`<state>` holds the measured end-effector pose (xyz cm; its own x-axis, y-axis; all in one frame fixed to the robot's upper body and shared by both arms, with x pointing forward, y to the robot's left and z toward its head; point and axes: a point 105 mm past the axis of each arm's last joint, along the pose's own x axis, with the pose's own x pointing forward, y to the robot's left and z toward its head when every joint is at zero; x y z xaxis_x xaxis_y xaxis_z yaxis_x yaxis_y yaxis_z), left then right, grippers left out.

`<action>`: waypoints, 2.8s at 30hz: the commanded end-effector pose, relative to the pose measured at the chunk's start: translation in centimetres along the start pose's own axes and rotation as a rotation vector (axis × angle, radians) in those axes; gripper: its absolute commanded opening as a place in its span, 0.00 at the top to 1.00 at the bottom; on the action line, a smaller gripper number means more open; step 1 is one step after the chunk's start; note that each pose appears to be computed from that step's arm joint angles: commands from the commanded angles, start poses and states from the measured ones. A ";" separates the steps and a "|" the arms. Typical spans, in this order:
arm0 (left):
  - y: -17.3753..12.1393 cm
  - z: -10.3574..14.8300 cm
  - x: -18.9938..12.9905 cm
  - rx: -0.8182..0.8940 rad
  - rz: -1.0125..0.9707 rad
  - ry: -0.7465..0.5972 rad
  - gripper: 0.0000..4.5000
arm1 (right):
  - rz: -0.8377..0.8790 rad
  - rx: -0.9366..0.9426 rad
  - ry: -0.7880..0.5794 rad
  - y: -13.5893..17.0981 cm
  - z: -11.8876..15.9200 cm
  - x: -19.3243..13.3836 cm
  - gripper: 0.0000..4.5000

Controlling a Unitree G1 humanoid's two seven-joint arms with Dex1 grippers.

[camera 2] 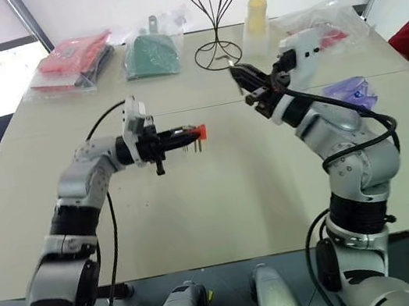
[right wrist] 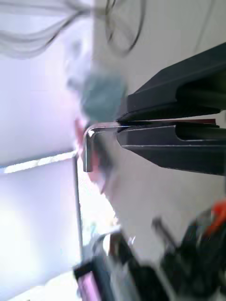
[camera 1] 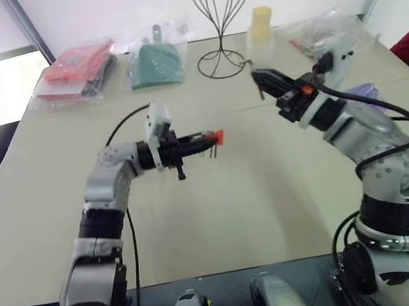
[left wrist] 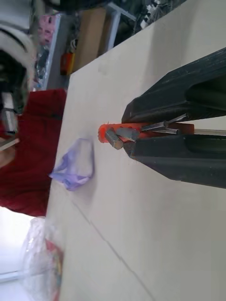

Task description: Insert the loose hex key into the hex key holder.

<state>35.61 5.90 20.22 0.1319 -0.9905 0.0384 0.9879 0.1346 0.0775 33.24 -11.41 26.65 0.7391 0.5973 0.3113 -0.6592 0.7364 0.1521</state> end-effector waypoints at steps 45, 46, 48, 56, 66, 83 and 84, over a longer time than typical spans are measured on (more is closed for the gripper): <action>-0.3 4.7 3.7 0.022 -0.120 -0.187 1.00 | 0.031 0.063 -0.128 2.6 0.1 0.8 0.99; -0.3 4.9 3.6 0.016 -0.120 -0.197 1.00 | 0.029 0.063 -0.128 2.6 0.1 0.8 0.99; -0.2 5.5 3.5 -0.009 -0.117 -0.230 1.00 | 0.026 0.067 -0.131 2.5 0.0 0.8 0.99; -0.4 6.5 3.2 -0.046 -0.129 -0.266 1.00 | 0.017 0.071 -0.133 2.3 -0.2 0.7 0.99; 0.6 6.9 2.9 -0.083 -0.073 -0.315 1.00 | 0.016 0.067 -0.140 2.1 -0.1 0.7 0.99; 0.0 5.9 3.2 -0.003 -0.091 -0.227 1.00 | 0.067 0.064 -0.100 2.7 -0.8 0.6 0.99; 0.0 6.0 3.2 0.001 -0.094 -0.226 1.00 | 0.069 0.064 -0.098 2.8 -0.8 0.6 0.99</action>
<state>36.21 2.95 23.30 0.0623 -0.9758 0.2098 0.9978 0.0563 -0.0345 32.38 -9.44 26.68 0.7016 0.5736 0.4227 -0.6880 0.6997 0.1925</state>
